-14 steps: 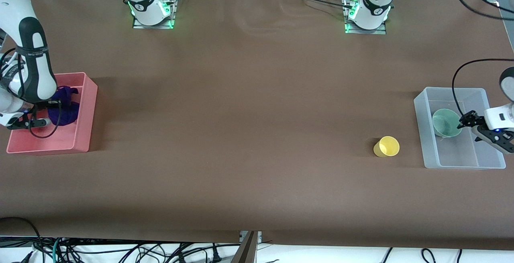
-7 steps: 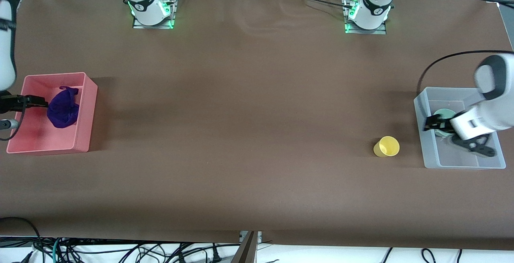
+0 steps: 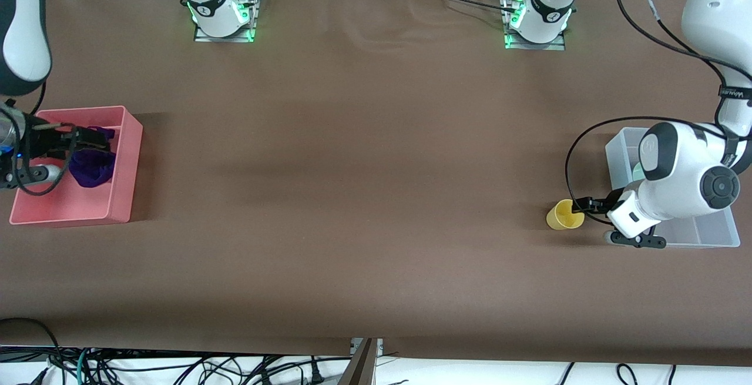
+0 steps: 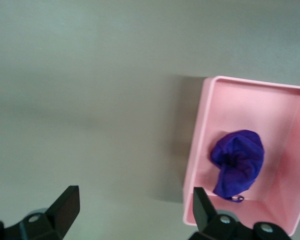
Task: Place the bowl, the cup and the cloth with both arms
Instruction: 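Grasp the yellow cup with the left gripper and lift it, then lower the yellow cup into the green bowl and open the left gripper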
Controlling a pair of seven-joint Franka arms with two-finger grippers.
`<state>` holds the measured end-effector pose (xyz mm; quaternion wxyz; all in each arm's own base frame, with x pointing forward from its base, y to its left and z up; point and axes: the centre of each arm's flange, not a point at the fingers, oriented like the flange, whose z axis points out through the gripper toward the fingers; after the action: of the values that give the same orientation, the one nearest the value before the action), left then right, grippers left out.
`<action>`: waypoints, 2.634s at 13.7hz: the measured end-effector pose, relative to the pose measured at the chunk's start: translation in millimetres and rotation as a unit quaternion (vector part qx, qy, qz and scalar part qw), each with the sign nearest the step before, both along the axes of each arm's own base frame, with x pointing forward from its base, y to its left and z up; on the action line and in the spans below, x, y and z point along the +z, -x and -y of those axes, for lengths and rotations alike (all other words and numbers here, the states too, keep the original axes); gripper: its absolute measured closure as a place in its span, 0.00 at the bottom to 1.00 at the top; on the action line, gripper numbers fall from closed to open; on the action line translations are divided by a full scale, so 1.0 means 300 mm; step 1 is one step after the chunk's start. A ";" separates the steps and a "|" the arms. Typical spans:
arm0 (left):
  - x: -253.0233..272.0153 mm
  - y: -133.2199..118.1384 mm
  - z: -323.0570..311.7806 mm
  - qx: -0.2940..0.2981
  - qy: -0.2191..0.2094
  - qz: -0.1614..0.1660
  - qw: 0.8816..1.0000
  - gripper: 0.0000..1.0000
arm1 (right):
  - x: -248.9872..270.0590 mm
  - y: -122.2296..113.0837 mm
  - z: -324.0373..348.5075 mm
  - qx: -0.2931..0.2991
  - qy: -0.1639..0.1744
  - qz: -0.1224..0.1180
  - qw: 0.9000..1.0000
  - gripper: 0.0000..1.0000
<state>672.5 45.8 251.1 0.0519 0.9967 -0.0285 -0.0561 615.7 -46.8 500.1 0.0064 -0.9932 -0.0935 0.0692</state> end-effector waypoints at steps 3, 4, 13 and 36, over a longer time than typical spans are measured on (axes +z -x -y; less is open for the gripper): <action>-0.079 -0.007 0.002 0.009 0.007 -0.008 1.000 0.28 | 0.191 0.075 -0.131 0.021 -0.004 0.027 0.999 0.00; -0.107 -0.006 0.005 0.013 0.009 -0.010 1.000 0.38 | 0.232 0.101 -0.145 0.025 -0.002 0.028 0.999 0.00; 0.010 -0.048 -0.019 0.013 0.008 -0.051 0.999 0.96 | 0.352 0.160 -0.067 -0.031 0.043 0.033 0.998 0.00; -0.058 0.316 -0.729 -0.188 -0.030 -0.012 0.982 0.92 | 0.339 0.158 -0.081 -0.052 0.043 0.027 0.997 0.00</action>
<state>577.7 264.4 233.8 0.0103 0.9738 -0.2134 -0.0778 568.3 -22.6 601.6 -0.0352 -0.9976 -0.0384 0.0464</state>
